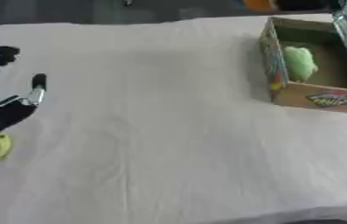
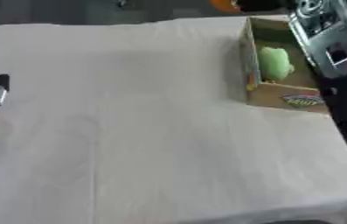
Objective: Pick up the objects with one hand, pass them to the other hand, and then place them into the box on the other side of the table.
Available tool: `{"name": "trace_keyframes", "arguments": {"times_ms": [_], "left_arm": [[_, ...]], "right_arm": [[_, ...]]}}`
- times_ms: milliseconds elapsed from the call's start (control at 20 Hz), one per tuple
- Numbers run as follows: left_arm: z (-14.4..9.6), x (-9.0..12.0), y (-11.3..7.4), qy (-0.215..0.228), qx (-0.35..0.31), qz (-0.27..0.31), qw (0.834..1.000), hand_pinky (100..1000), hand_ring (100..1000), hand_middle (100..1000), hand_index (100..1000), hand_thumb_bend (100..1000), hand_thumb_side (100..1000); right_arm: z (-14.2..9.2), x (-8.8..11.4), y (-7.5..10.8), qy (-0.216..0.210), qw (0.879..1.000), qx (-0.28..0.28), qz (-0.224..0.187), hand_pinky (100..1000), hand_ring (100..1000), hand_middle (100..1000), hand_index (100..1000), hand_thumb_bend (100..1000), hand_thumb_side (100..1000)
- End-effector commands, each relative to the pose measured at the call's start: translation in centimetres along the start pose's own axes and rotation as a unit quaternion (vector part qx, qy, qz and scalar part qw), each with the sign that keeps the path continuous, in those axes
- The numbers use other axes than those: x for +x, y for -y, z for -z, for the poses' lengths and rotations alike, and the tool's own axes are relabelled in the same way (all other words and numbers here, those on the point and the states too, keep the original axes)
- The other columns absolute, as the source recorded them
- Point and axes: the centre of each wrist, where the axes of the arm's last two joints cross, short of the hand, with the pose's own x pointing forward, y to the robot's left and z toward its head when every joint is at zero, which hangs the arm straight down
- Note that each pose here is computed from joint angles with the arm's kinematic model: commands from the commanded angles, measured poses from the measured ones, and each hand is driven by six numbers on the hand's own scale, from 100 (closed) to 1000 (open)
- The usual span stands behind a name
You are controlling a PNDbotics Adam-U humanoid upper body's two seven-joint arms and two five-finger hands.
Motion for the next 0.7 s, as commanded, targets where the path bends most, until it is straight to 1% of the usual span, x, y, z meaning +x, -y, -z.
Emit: {"name": "trace_keyframes", "arguments": {"times_ms": [50, 250, 500, 700], "left_arm": [[0.2, -0.4, -2.4, -0.003, 0.027, 0.011, 1.0, 661, 683, 626, 773, 342, 315], [-0.2, -1.0, -3.3, -0.016, 0.037, 0.014, 0.999, 661, 683, 626, 773, 338, 313], [-0.4, -1.4, -4.1, -0.025, 0.049, 0.016, 0.998, 661, 683, 626, 773, 340, 312], [-0.5, -1.7, -4.5, -0.032, 0.06, 0.02, 0.997, 660, 683, 626, 773, 342, 316]], "right_arm": [[0.5, -2.1, 1.8, -0.035, 0.998, -0.043, -0.021, 898, 812, 464, 660, 100, 100], [0.6, -5.0, 2.0, -0.08, 0.994, -0.057, -0.036, 893, 813, 470, 664, 100, 100], [0.4, -7.3, 1.8, -0.108, 0.991, -0.057, -0.054, 886, 809, 474, 666, 100, 100], [0.1, -8.9, 2.0, -0.138, 0.986, -0.072, -0.062, 885, 809, 474, 666, 100, 100]]}}
